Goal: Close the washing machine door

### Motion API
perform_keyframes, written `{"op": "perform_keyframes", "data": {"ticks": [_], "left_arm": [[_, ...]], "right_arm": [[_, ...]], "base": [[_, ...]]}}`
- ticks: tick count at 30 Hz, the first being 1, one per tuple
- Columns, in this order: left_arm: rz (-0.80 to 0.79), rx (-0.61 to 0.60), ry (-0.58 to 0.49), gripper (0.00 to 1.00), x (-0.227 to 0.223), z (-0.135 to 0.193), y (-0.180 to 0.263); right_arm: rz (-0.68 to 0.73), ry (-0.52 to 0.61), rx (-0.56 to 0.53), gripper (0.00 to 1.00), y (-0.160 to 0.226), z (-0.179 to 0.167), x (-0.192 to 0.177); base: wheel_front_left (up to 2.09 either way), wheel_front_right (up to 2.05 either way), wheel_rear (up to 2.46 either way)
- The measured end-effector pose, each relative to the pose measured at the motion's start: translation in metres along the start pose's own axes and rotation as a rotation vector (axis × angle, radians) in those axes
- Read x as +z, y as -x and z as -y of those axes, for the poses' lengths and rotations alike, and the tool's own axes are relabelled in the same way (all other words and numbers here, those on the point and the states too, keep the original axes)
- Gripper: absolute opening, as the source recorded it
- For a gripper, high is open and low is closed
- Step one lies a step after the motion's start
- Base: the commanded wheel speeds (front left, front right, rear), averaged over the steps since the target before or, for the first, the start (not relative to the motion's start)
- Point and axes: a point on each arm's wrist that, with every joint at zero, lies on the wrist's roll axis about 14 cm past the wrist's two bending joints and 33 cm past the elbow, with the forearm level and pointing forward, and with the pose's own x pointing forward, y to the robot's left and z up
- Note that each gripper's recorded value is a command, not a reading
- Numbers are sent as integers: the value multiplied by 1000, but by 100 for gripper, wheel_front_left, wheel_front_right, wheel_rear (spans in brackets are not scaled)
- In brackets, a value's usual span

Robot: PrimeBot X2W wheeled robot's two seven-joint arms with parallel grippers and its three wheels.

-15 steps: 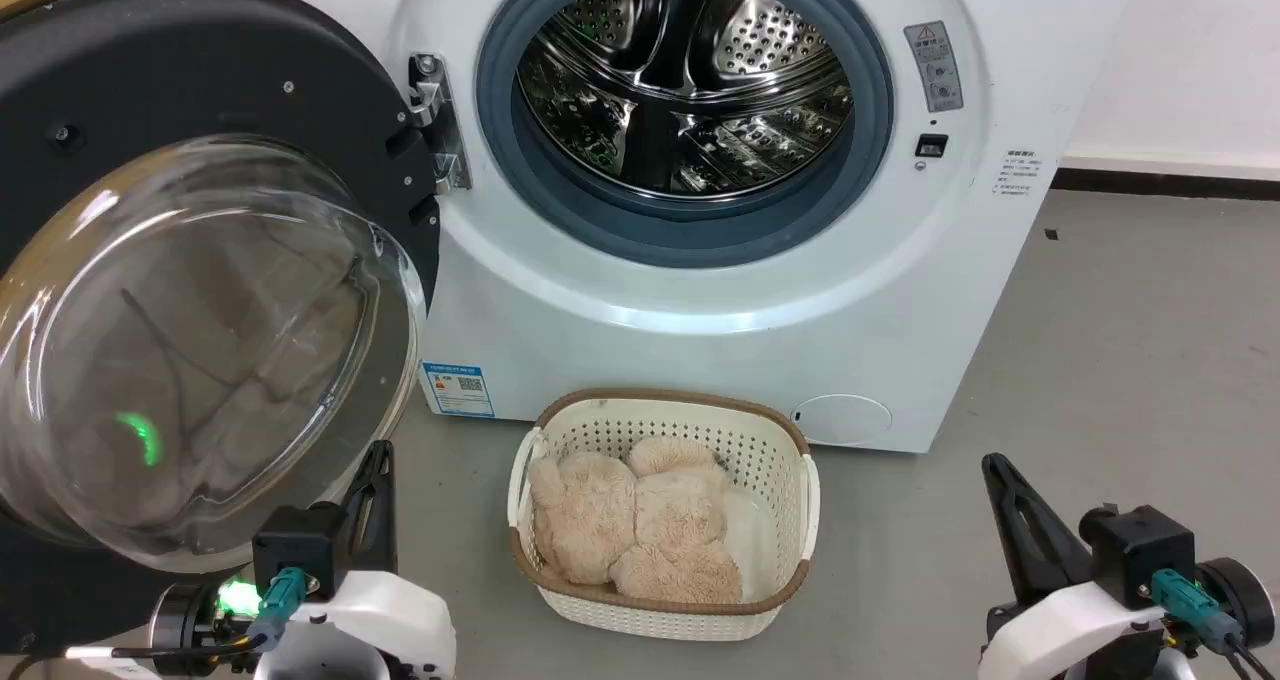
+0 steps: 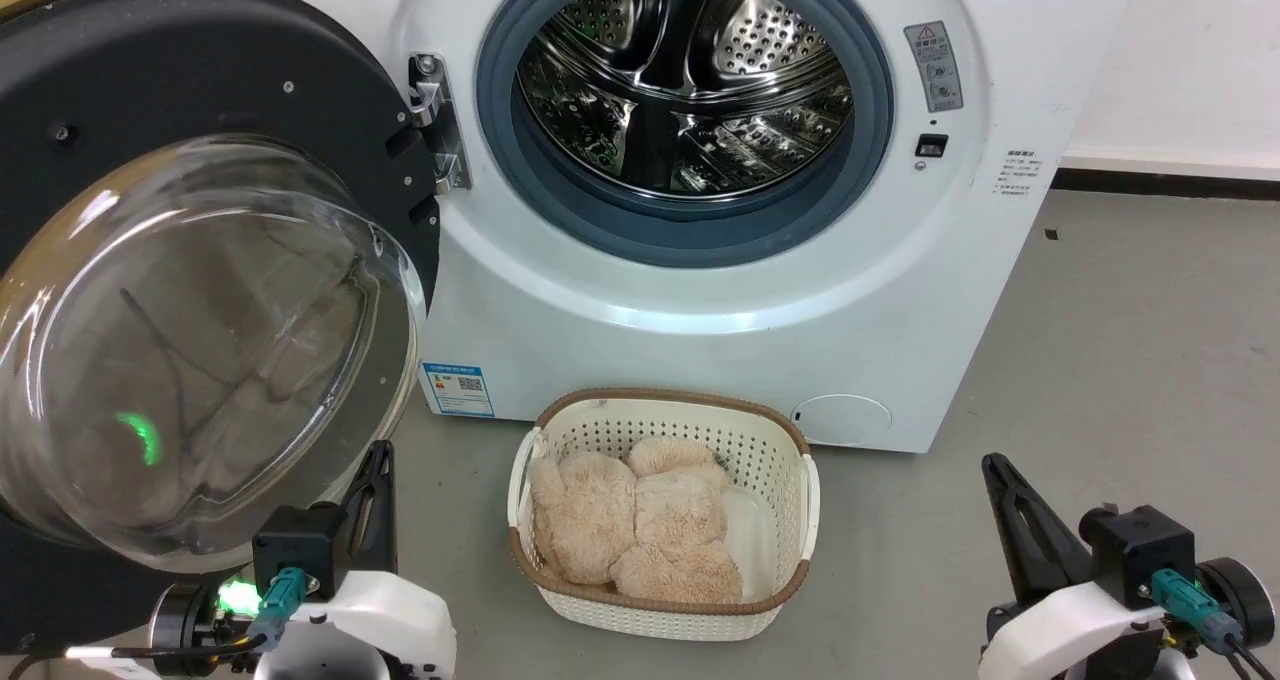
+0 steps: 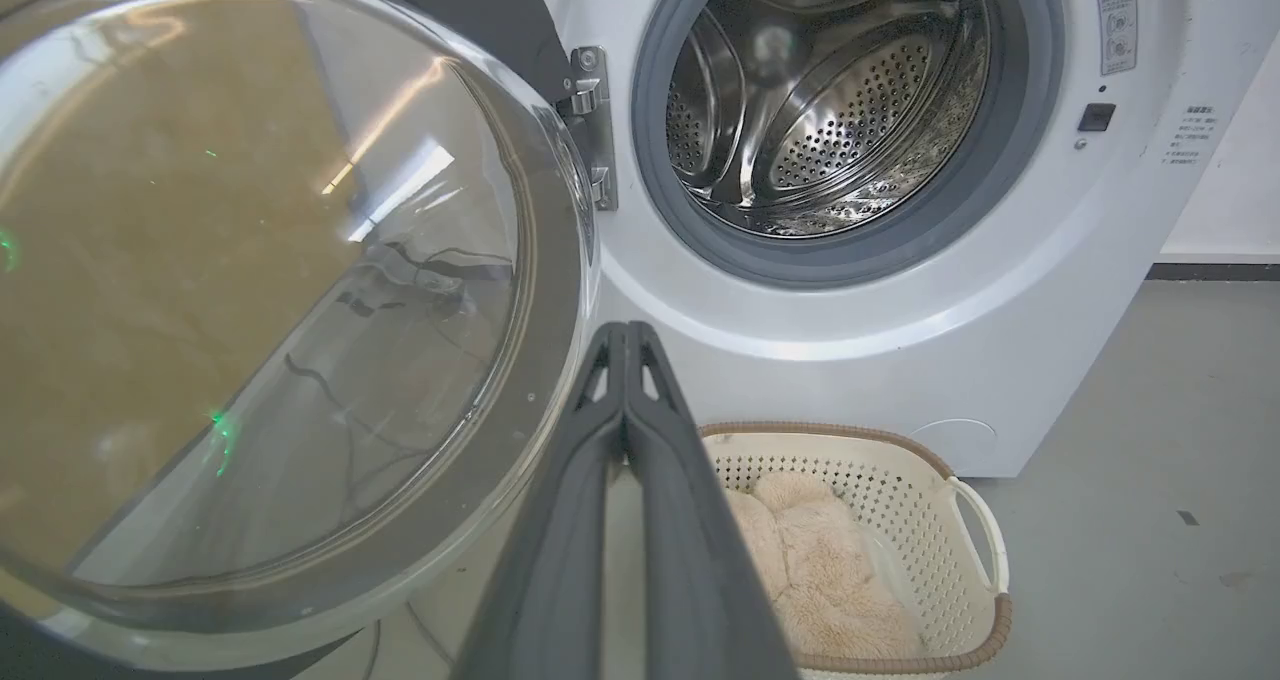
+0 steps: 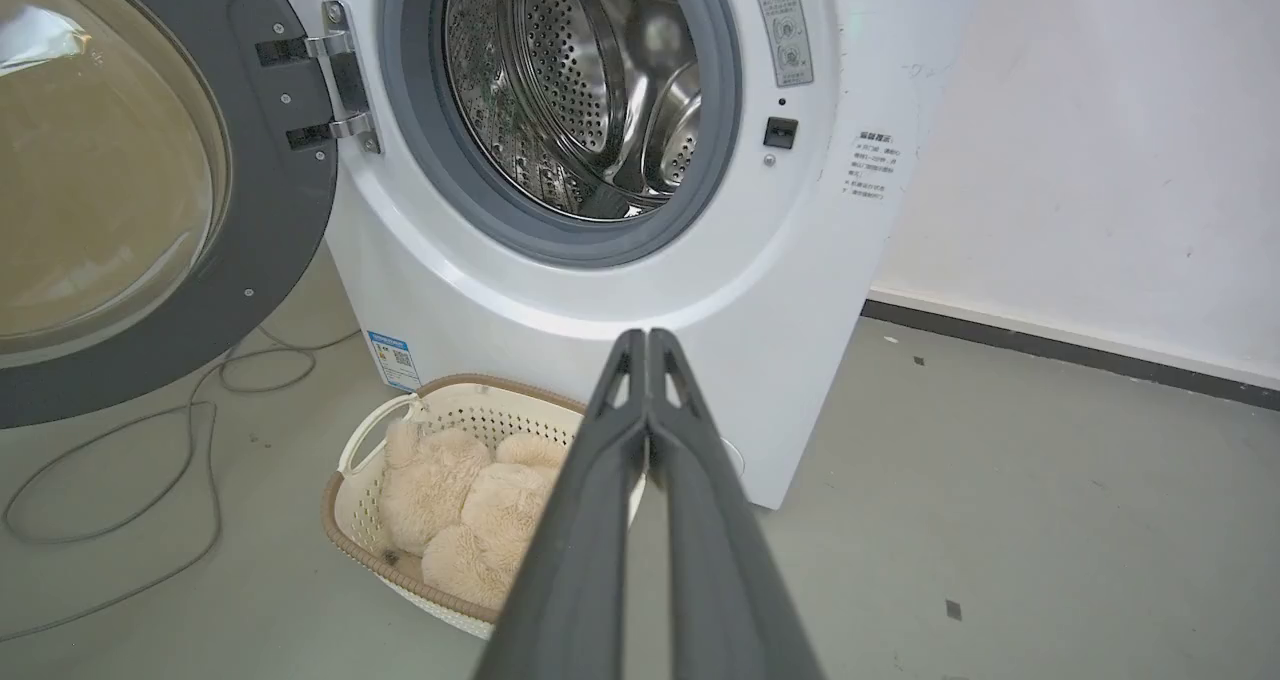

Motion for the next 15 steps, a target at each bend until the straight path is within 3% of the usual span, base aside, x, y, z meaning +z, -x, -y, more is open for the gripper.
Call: {"op": "perform_keyframes", "data": {"ticks": [2, 3, 9, 10, 11, 12, 15], "left_arm": [[0, 0, 0, 0, 0, 0, 0], [0, 0, 0, 100, 0, 0, 0], [-2, 1, 0, 100, -1, 0, 0], [-2, 2, 0, 93, -1, 0, 0], [-2, 5, 1, 38, -1, 0, 0], [1, 4, 0, 0, -1, 1, 0], [5, 3, 1, 0, 0, 2, 0]], "right_arm": [[0, 0, 0, 0, 0, 0, 0], [0, 0, 0, 100, 0, 0, 0], [-1, -2, -2, 100, 0, 1, -1], [0, -3, -3, 100, 0, 1, -1], [2, -7, -4, 100, 0, 2, -1], [2, -11, -6, 100, 0, 2, -1], [6, -15, -10, 100, 0, 3, -1]], "base": [[0, 0, 0], [0, 0, 0], [0, 0, 0], [0, 0, 0], [0, 0, 0], [0, 0, 0], [0, 0, 0]]}}
